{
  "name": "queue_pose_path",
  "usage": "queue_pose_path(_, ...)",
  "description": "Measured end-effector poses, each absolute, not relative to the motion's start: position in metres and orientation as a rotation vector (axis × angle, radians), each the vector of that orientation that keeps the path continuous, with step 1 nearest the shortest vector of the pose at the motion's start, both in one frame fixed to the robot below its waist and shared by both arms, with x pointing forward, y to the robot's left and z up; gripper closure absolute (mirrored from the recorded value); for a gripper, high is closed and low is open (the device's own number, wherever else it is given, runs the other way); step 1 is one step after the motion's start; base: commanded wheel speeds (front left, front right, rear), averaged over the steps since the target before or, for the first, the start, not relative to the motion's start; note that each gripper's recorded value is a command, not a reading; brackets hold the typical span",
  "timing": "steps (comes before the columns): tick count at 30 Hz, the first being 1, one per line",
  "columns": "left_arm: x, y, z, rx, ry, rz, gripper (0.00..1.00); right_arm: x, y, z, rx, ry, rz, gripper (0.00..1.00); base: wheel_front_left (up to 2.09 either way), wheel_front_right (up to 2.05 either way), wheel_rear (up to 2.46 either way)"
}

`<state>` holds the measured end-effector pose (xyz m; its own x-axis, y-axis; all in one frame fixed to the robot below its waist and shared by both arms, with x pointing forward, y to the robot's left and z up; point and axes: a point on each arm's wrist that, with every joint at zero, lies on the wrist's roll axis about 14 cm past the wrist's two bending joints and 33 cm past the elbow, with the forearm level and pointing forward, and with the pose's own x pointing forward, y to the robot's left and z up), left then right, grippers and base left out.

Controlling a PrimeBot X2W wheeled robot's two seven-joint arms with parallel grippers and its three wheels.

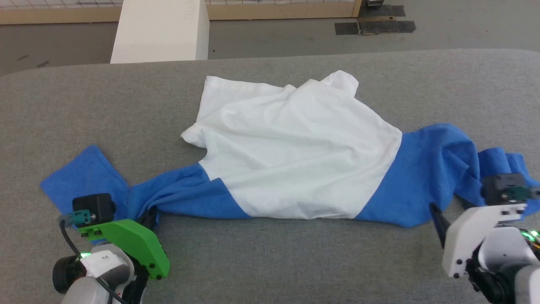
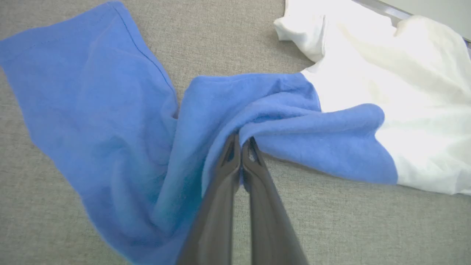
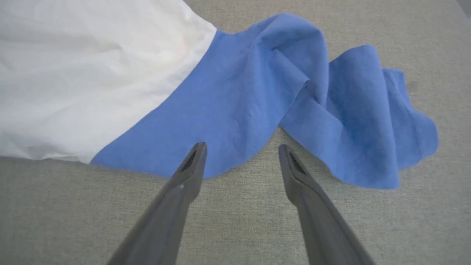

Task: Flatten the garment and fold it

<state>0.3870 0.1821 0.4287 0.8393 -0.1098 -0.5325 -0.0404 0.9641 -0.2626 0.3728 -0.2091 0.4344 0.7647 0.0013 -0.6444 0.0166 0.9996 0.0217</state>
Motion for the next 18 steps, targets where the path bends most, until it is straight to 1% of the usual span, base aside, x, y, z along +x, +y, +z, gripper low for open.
queue_pose_path(6,0.385,0.171,0.424,-0.292,0.597,-0.062,1.00,0.377,-0.192,0.412,-0.054,0.827,0.058,0.00,0.00,0.00,0.00)
queue_pose_path(11,0.383,0.167,0.418,-0.295,0.619,-0.070,1.00,0.365,-0.192,0.376,-0.135,0.986,0.072,0.00,0.00,0.00,0.00)
queue_pose_path(14,0.382,0.167,0.415,-0.294,0.628,-0.074,1.00,0.371,-0.189,0.370,-0.150,1.000,0.083,0.00,0.00,0.00,0.00)
queue_pose_path(17,0.381,0.168,0.412,-0.295,0.634,-0.071,1.00,0.378,-0.186,0.369,-0.151,0.982,0.093,0.00,0.00,0.00,0.00)
queue_pose_path(18,0.381,0.168,0.411,-0.295,0.637,-0.070,1.00,0.381,-0.184,0.369,-0.152,0.968,0.099,0.44,0.00,0.00,0.00)
